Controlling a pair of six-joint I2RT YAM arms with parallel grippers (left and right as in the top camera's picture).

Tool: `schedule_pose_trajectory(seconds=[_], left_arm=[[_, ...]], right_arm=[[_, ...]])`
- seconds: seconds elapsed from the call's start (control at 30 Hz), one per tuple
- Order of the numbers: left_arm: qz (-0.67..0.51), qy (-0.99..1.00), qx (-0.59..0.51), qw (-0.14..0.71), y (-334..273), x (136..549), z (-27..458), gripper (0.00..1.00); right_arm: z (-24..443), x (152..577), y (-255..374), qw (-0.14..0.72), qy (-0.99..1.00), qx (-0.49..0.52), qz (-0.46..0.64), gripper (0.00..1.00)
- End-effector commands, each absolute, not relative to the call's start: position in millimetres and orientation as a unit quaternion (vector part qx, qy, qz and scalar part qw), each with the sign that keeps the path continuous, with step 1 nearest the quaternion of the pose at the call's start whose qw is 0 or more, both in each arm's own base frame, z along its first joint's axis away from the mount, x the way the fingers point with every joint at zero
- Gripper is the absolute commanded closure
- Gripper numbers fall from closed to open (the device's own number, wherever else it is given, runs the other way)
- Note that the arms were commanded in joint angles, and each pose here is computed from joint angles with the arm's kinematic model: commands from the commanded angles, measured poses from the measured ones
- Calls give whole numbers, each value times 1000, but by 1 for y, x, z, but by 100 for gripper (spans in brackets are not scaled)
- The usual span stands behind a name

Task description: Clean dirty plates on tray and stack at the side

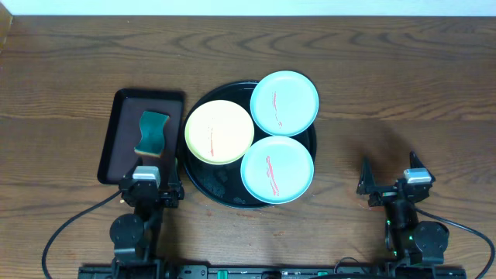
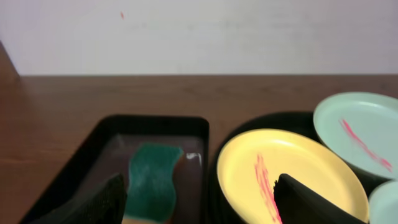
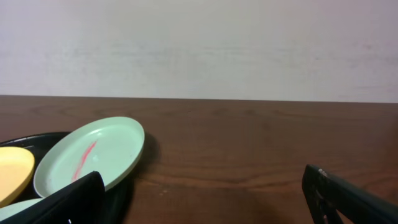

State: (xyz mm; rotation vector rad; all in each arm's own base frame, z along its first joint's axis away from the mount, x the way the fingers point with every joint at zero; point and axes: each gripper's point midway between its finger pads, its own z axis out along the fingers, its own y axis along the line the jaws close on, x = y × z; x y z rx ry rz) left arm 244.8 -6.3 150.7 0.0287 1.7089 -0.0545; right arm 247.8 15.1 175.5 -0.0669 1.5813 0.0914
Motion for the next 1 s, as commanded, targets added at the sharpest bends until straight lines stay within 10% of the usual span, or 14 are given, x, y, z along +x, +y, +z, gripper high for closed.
schedule_pose_trajectory(seconds=[0.0,0.97], left_arm=[[-40,751,19,659,-12,245,174,23],[-46,948,17,315,-9,323,247,23]], right_arm=[[202,246,18,714,698,-31,50,1],[256,356,33,447,887,-47,103,1]])
